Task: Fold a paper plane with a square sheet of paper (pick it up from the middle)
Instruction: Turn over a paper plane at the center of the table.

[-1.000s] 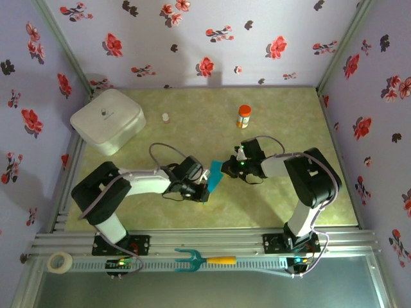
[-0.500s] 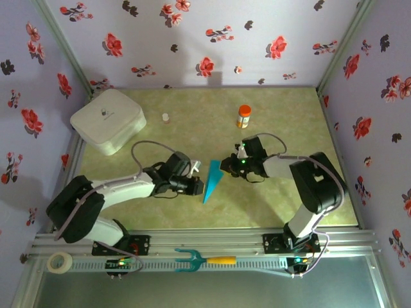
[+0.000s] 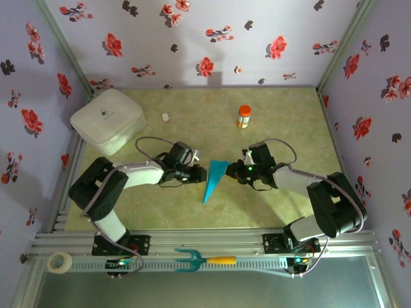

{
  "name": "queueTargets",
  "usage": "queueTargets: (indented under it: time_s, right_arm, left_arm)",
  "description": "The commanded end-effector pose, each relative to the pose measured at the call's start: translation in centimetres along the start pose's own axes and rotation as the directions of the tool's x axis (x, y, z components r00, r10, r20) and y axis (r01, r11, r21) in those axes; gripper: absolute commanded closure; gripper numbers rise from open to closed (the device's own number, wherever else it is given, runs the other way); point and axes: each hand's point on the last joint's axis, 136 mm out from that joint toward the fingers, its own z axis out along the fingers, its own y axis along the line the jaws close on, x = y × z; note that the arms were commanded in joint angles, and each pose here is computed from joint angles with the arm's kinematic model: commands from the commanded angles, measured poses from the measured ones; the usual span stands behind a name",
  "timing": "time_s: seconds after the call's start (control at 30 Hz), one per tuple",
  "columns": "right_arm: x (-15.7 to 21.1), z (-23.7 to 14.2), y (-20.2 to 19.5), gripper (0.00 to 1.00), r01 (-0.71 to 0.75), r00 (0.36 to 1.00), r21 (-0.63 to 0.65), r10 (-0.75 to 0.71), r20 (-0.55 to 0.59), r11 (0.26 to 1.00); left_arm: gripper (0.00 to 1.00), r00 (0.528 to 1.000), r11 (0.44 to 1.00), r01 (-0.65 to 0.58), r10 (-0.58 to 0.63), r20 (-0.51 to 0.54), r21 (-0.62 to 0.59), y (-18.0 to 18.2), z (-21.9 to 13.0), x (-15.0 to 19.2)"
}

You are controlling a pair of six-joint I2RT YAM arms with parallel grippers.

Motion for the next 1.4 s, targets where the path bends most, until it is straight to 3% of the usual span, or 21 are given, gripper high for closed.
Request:
queueTargets:
  time_s: [0.0,0.53,1.37]
  right_arm:
    - [0.7,0.0,0.0,0.74,-0.015,1.000,-0.002,0.015,-0.002,1.000]
    - [2.0,1.8,-0.3,0.77,-0.018,0.998,0.000,0.018,-0.060,1.000]
    - [3.6,4.0,-0.6,0.87,-0.015,0.987,0.009,0.016,-0.160,1.000]
  left_arm:
    - [0.74,1.000,0.999,0.009,-0.009,-0.014,0.038,-0.8,0.2,-0.4]
    - [0.73,0.995,0.999,0.038,-0.038,-0.093,0.004,0.6,1.2,1.9]
    - [0.73,0.986,0.998,0.035,-0.025,-0.168,0.058,-0.1,1.6,3.7]
